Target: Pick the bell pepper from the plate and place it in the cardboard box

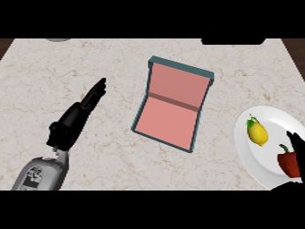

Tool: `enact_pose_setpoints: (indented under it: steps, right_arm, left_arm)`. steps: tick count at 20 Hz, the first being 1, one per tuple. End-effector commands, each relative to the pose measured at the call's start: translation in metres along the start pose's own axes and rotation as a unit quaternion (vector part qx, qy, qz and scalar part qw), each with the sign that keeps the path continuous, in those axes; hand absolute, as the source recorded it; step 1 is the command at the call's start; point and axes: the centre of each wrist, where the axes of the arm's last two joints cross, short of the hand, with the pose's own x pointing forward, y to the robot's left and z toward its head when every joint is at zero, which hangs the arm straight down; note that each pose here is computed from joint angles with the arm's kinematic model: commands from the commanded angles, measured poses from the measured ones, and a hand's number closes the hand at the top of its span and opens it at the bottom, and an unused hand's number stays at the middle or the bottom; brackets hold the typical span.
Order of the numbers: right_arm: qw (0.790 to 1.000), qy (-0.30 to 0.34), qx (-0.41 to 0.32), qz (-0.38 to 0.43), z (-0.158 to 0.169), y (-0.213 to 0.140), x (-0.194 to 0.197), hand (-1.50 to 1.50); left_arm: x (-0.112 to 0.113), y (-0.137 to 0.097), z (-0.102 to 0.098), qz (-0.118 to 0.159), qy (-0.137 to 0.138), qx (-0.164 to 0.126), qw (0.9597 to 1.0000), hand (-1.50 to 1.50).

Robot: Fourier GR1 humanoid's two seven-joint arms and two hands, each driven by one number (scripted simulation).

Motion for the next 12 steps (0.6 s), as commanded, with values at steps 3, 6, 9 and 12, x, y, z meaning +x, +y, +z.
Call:
enact_pose_setpoints:
  steps: [3,6,9,12]
  right_arm:
    - [1.0,0.012,0.021,0.009,-0.021,0.008,-0.004,-1.5]
    - [0.999,0.024,0.028,0.017,-0.021,0.004,-0.01,-1.5]
    - [0.999,0.013,0.034,0.012,-0.021,0.032,-0.02,-1.5]
    - [0.999,0.017,0.034,0.023,-0.03,0.033,-0.004,-1.5]
  left_arm:
    - [0.012,-0.01,-0.004,-0.003,-0.006,0.002,1.0,0.0]
    - [0.017,0.015,0.002,0.001,-0.006,-0.003,1.0,0.0]
    - [0.008,-0.004,-0.002,0.002,0.003,0.006,1.0,0.0]
    - [0.014,-0.016,0.003,0.003,0.004,-0.008,1.0,0.0]
